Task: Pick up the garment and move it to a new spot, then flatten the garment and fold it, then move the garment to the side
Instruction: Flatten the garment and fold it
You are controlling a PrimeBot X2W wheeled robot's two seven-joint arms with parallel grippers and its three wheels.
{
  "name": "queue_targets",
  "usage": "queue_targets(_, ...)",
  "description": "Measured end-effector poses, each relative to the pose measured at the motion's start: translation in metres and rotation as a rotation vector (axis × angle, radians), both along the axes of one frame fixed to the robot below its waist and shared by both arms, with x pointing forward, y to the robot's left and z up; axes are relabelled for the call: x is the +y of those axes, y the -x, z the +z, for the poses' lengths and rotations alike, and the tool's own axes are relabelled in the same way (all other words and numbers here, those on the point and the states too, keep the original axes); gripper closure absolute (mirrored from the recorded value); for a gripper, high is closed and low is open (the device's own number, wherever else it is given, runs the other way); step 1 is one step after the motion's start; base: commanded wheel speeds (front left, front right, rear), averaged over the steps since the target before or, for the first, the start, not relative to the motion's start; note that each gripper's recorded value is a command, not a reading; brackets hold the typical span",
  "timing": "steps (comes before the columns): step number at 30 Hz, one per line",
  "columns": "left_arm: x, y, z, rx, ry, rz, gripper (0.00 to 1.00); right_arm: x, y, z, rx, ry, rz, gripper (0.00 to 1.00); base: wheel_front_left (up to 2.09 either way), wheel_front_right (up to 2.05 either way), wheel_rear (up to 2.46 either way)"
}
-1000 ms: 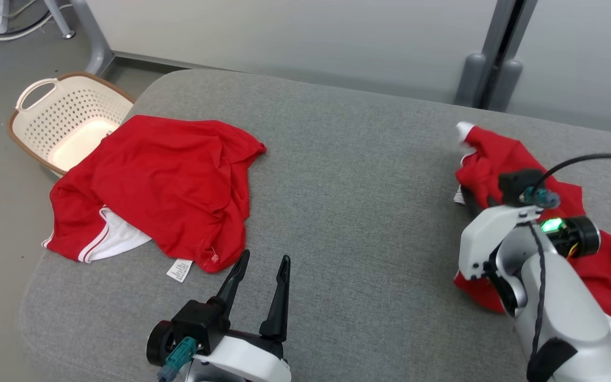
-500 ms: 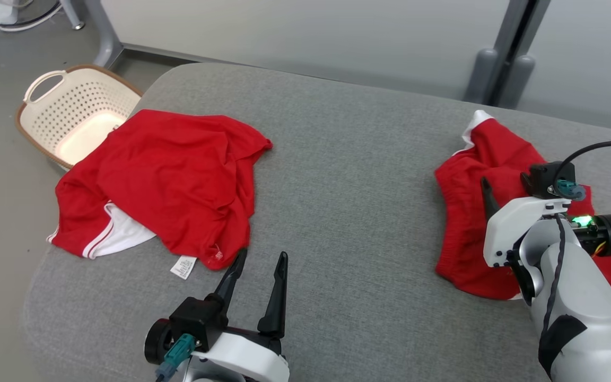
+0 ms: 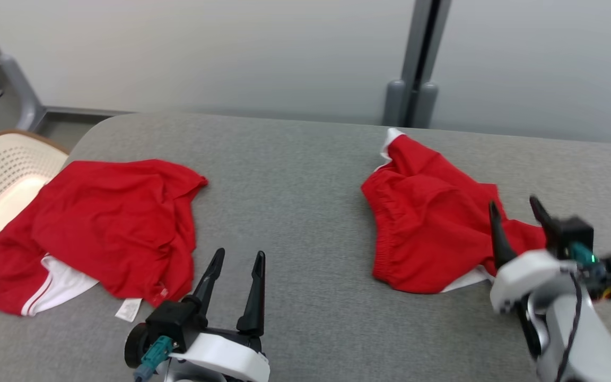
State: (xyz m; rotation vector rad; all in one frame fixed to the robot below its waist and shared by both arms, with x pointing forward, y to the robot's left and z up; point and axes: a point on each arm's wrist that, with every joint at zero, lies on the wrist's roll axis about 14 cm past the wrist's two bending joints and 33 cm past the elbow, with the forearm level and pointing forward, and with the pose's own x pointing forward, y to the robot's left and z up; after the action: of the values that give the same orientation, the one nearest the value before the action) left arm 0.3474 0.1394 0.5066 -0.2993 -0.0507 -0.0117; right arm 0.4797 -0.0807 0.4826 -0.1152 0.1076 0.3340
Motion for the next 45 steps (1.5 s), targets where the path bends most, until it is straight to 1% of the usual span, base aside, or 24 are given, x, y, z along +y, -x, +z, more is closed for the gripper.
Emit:
queue_targets(4,-0.012,-0.006,0.009,-0.029,0.008,-0.042,0.00,-0.034,0.039,-0.018,0.011,-0.062,-0.083,0.00,0.00,0.00,0.00)
queue_targets(7,-0.021,-0.007,0.009,-0.031,0.013,-0.074,0.00,-0.058,0.063,-0.022,0.005,-0.122,-0.157,0.00,0.00,0.00,0.00)
queue_targets(10,-0.028,-0.009,0.008,-0.027,0.016,-0.094,0.00,-0.074,0.087,-0.029,0.015,-0.168,-0.211,0.00,0.00,0.00,0.00)
queue_targets(13,-0.035,-0.012,0.006,-0.024,0.018,-0.121,0.00,-0.082,0.099,-0.033,0.031,-0.181,-0.238,0.00,0.00,0.00,0.00)
queue_targets(16,-0.039,-0.014,0.003,-0.013,0.019,-0.133,0.00,-0.087,0.100,-0.032,0.038,-0.187,-0.256,0.00,0.00,0.00,0.00)
queue_targets(20,-0.042,-0.016,-0.001,-0.003,0.018,-0.143,0.00,-0.103,0.100,-0.041,0.086,-0.195,-0.313,0.00,0.00,0.00,0.00)
queue_targets(27,-0.043,-0.020,-0.009,0.023,0.016,-0.147,0.00,-0.122,0.092,-0.074,0.238,-0.237,-0.405,0.00,0.00,0.00,0.00)
queue_targets(31,-0.039,-0.020,-0.015,0.043,0.014,-0.134,0.00,-0.120,0.085,-0.089,0.305,-0.289,-0.428,0.00,0.00,0.00,0.00)
queue_targets(39,-0.035,-0.022,-0.019,0.056,0.008,-0.119,0.00,-0.113,0.078,-0.111,0.389,-0.341,-0.449,0.00,0.00,0.00,0.00)
queue_targets(40,-0.034,-0.022,-0.020,0.058,0.008,-0.117,0.00,-0.111,0.077,-0.112,0.395,-0.348,-0.449,0.04,0.00,0.00,0.00)
queue_targets(41,-0.034,-0.022,-0.020,0.059,0.008,-0.117,0.00,-0.110,0.077,-0.114,0.404,-0.350,-0.449,0.82,0.00,0.00,0.00)
queue_targets(42,-0.034,-0.023,-0.021,0.061,0.006,-0.117,0.00,-0.110,0.076,-0.115,0.408,-0.352,-0.450,1.00,0.00,0.00,0.00)
queue_targets(45,-0.034,-0.024,-0.022,0.064,0.006,-0.116,0.00,-0.113,0.072,-0.112,0.385,-0.365,-0.462,1.00,0.00,0.00,0.00)
